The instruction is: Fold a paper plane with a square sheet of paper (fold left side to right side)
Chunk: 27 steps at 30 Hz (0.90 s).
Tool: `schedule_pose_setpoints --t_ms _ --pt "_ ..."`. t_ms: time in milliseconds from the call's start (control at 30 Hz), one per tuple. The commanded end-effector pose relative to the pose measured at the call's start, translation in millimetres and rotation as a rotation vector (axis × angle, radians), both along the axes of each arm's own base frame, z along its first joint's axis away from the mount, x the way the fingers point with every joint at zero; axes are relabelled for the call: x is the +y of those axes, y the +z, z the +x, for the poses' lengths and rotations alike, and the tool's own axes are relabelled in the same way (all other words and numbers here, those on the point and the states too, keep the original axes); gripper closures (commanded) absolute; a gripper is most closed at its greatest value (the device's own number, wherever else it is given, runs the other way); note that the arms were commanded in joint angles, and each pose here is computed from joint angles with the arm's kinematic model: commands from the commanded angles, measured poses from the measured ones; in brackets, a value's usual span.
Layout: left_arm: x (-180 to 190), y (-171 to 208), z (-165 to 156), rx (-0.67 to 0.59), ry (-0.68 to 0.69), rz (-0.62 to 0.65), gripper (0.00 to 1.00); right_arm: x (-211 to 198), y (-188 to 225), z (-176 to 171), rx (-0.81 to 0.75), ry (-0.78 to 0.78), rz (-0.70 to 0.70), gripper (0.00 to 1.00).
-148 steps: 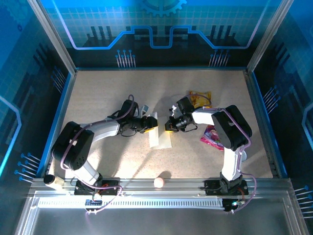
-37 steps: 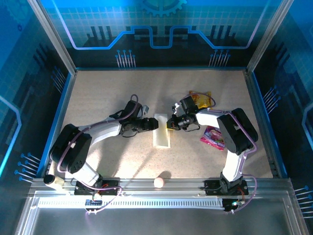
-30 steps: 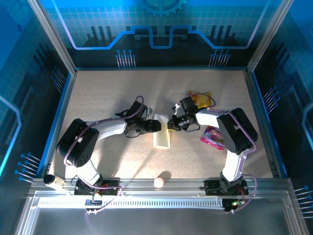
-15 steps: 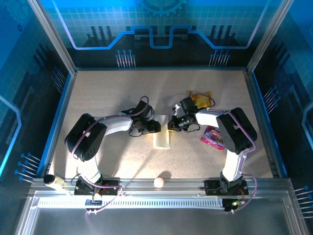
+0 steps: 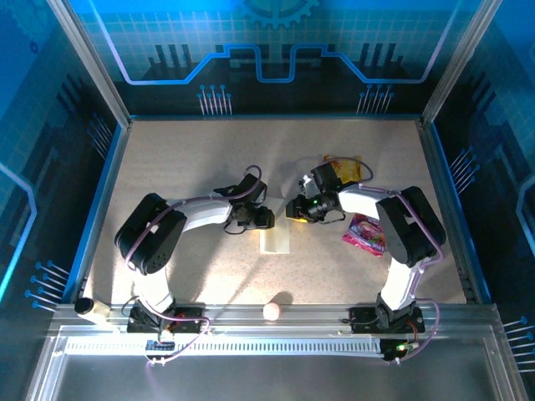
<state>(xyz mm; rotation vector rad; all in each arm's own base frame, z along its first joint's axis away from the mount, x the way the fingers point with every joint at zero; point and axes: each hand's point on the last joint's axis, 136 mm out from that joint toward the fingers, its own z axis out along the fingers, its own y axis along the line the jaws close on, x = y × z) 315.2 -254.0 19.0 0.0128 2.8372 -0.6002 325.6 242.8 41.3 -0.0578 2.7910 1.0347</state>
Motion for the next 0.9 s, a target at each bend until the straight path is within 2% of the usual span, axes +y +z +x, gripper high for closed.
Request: schedule_pose_setpoints --t_ms 0,300,600,867 --pt "3.2 -25.2 -20.6 0.078 -0.038 0.073 0.59 -23.6 17.7 1.1 -0.033 -0.049 -0.036 0.53" --pt "-1.2 -28.7 -23.4 0.080 -0.074 0.090 0.58 -48.5 35.1 1.4 -0.079 -0.106 -0.060 0.49" --pt "-7.1 -32.1 -24.6 0.083 -0.104 0.119 0.57 -50.7 42.2 2.7 -0.094 -0.105 -0.056 0.44" --pt "-6.5 -31.8 -25.2 0.081 -0.117 0.134 0.58 -51.1 40.3 1.7 -0.089 -0.102 -0.056 0.44"
